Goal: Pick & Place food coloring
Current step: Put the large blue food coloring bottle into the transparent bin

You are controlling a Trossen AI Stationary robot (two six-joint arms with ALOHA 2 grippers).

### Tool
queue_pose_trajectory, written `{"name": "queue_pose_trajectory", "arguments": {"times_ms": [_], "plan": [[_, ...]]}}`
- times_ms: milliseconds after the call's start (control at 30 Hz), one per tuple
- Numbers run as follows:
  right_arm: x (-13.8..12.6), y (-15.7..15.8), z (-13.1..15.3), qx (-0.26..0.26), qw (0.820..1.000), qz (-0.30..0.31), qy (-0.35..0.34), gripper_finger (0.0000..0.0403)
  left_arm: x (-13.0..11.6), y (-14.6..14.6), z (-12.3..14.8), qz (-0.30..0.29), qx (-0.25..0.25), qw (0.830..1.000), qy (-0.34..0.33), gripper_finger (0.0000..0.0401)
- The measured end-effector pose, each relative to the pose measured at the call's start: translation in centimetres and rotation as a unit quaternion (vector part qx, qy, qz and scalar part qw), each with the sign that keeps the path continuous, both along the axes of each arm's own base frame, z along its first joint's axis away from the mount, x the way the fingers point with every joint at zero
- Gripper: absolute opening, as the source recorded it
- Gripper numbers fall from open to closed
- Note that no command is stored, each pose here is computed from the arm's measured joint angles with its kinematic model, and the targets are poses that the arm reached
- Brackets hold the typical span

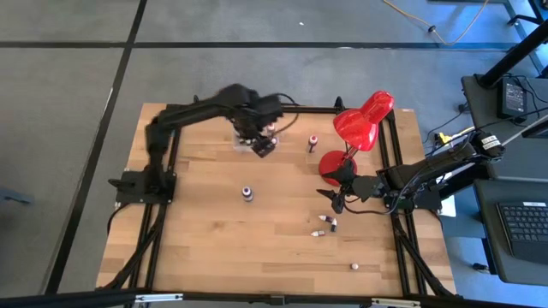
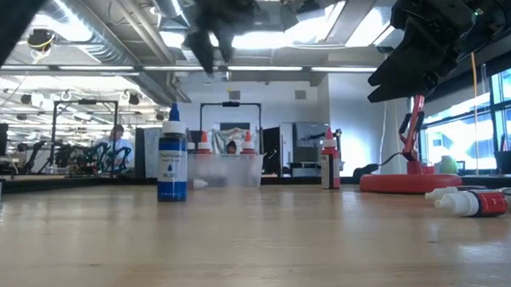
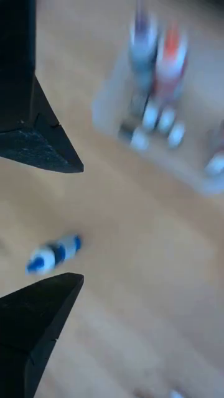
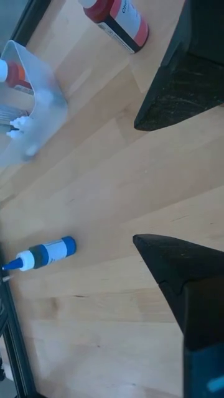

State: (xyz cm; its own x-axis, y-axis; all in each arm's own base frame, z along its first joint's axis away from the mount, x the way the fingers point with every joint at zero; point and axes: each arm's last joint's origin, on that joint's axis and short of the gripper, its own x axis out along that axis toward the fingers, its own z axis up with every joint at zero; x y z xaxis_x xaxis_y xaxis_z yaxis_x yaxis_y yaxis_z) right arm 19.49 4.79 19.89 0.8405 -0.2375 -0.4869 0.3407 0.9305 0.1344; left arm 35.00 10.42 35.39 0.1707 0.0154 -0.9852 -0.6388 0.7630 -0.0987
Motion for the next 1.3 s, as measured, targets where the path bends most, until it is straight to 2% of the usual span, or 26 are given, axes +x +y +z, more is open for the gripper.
{"name": "queue_pose_trajectory", "arguments": {"times_ms": [133, 233, 433, 667, 833, 1033, 1167, 1300], "plan": [[0.0, 0.0, 0.0, 0.013, 1.0, -0.008, -0.003, 0.0289, -2.9, -3.5, 4.3, 0.014, 0.131, 0.991, -0.037, 0.0274], [0.0, 0.0, 0.0, 0.022, 1.0, -0.013, -0.006, 0.0289, -4.3, -6.6, 5.6, 0.018, 0.17, 0.984, -0.06, 0.0272], [0.0, 0.0, 0.0, 0.021, 1.0, -0.012, -0.005, 0.0289, -4.9, -11.4, 4.5, -0.066, 0.171, 0.982, -0.047, 0.0274], [0.0, 0.0, 0.0, 0.021, 1.0, -0.013, -0.005, 0.0289, -4.1, -14.6, -0.6, -0.172, 0.195, 0.966, 0.008, 0.0272], [0.0, 0.0, 0.0, 0.021, 1.0, -0.013, -0.005, 0.0289, -3.0, -16.1, -4.5, -0.244, 0.183, 0.952, -0.007, 0.0274], [0.0, 0.0, 0.0, 0.022, 1.0, -0.013, -0.006, 0.0289, -3.0, -16.0, -7.1, -0.242, 0.116, 0.963, 0.003, 0.0272], [0.0, 0.0, 0.0, 0.022, 1.0, -0.014, -0.006, 0.0289, -2.8, -15.7, -8.0, -0.245, 0.101, 0.964, -0.004, 0.0273], [0.0, 0.0, 0.0, 0.023, 1.0, -0.014, -0.006, 0.0289, -2.7, -14.9, -9.3, -0.224, 0.093, 0.97, -0.004, 0.0274]]}}
